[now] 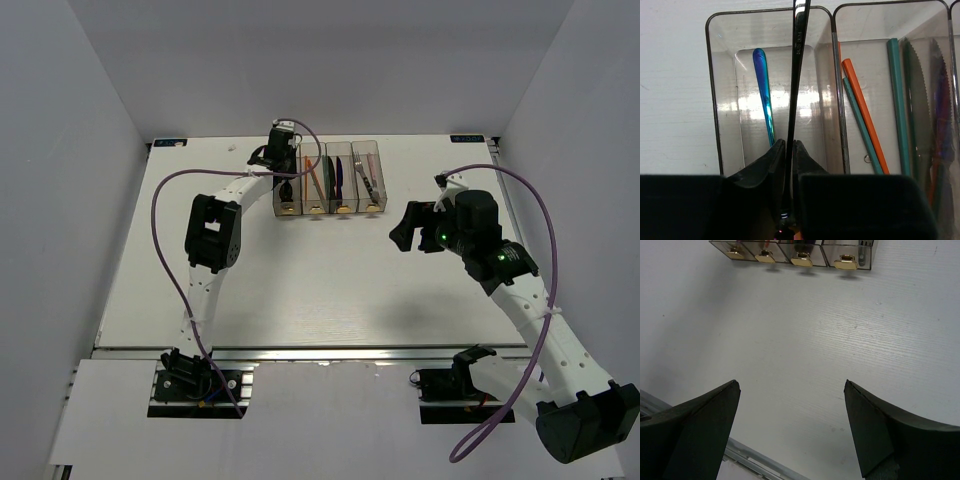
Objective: Sort the eating utensils into containers
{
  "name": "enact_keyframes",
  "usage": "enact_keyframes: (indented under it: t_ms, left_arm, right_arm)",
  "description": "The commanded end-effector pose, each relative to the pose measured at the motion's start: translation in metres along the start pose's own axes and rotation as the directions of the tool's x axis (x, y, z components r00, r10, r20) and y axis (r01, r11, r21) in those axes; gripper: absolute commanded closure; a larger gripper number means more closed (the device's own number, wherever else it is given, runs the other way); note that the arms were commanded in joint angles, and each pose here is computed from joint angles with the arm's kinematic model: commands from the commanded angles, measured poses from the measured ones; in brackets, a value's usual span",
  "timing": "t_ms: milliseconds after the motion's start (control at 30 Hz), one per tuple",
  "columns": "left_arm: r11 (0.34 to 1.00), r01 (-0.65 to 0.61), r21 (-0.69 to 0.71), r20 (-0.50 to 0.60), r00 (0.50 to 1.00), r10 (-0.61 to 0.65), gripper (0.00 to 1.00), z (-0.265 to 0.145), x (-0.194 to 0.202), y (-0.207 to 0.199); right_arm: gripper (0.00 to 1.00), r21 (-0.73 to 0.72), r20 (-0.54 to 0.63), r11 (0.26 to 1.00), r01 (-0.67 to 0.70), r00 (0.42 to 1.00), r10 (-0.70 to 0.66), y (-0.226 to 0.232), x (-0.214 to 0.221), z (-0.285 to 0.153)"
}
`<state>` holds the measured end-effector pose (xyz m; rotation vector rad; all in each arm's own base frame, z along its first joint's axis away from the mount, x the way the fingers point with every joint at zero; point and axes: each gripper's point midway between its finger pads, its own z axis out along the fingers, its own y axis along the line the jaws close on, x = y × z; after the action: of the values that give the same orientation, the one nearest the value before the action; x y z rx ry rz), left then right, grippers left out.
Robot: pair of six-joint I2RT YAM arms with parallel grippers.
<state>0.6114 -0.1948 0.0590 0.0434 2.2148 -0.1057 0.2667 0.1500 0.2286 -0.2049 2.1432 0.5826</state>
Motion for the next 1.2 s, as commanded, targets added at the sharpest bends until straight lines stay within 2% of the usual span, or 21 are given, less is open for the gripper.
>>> enact_keyframes:
  t_ms: [0, 133, 300, 633, 1167]
  left_arm:
    - [1.000, 0.014, 0.012, -0.006, 1.000, -0.014, 0.78, 0.002, 0.002, -0.001]
    - [1.000, 0.025, 0.013, 0.011, 1.000, -0.025, 0.86, -0.007, -0.007, -0.001]
    - [0.999, 0.051, 0.002, 0.031, 0.998, -0.052, 0.91, -0.027, -0.022, 0.001]
    - [0.997, 0.076, 0.020, 0.035, 0.996, -0.077, 0.92, -0.050, -0.027, -0.004]
    - [0.997, 0.066, 0.036, -0.010, 0.998, -0.066, 0.89, -0.064, -0.008, -0.020]
  right_arm:
    - [0.11, -0.017, 0.027, 1.000, 0.019, 0.999, -0.019, 0.003, -0.006, 0.003]
    - [0.11, -0.011, 0.030, 1.000, 0.021, 0.999, -0.021, 0.003, -0.008, 0.003]
    - [0.11, -0.006, 0.030, 1.000, 0.018, 0.999, -0.018, 0.002, -0.006, 0.003]
    - [0.11, -0.011, 0.028, 1.000, 0.015, 0.999, -0.015, 0.002, -0.005, 0.003]
    - [0.11, -0.019, 0.024, 1.000, 0.010, 1.000, -0.009, 0.003, -0.001, 0.004]
